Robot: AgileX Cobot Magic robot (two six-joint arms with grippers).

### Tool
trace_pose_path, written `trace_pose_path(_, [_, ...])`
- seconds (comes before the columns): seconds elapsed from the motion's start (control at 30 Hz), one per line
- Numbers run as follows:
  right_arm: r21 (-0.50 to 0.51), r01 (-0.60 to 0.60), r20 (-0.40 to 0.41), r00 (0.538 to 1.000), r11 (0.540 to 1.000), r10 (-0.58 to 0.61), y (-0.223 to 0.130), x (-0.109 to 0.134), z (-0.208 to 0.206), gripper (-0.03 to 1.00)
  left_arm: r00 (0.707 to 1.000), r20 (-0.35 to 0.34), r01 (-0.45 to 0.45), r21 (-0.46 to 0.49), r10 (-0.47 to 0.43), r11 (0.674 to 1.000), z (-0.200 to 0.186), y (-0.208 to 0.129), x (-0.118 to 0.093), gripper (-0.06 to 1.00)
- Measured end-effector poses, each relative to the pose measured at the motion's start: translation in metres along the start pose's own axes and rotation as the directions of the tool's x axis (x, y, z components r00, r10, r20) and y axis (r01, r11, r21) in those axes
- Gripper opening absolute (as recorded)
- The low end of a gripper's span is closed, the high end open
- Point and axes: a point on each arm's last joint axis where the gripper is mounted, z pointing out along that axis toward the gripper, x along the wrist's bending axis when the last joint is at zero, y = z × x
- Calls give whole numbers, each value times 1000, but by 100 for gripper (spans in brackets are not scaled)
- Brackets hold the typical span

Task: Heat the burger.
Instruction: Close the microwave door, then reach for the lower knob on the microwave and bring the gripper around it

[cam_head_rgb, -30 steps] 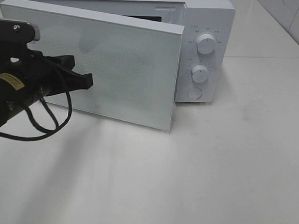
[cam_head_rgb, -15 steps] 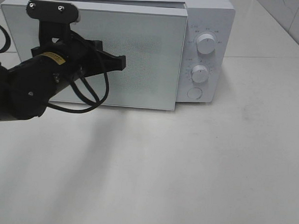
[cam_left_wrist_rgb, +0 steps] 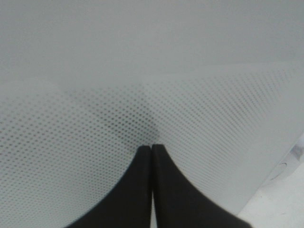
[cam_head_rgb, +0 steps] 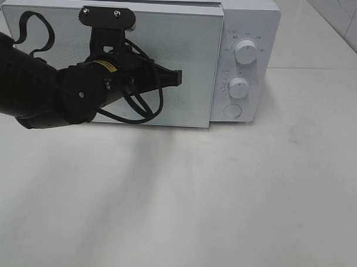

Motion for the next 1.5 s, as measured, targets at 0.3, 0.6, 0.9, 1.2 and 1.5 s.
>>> trace_pose_path(0.3, [0,0,0,1000,1000,0,0,0,0,73,1000,15,-3,-3,3,1000,17,4,-10,0])
trace_pose_path(0.6, [0,0,0,1000,1000,0,0,0,0,73,998,52,-20,31,18,999,25,3,-19,0])
trace_pose_path(0.9, [0,0,0,1000,1000,0,0,0,0,73,996,59,-65,42,62,997,16,0,-20,0])
trace_pose_path(1.2, [0,0,0,1000,1000,0,0,0,0,73,988,118,-110,122,95,986,-20,-2,-26,0])
trace_pose_path(1.5, [0,0,0,1000,1000,0,0,0,0,73,959,281,-152,435,27,888,-46,-15,-35,86])
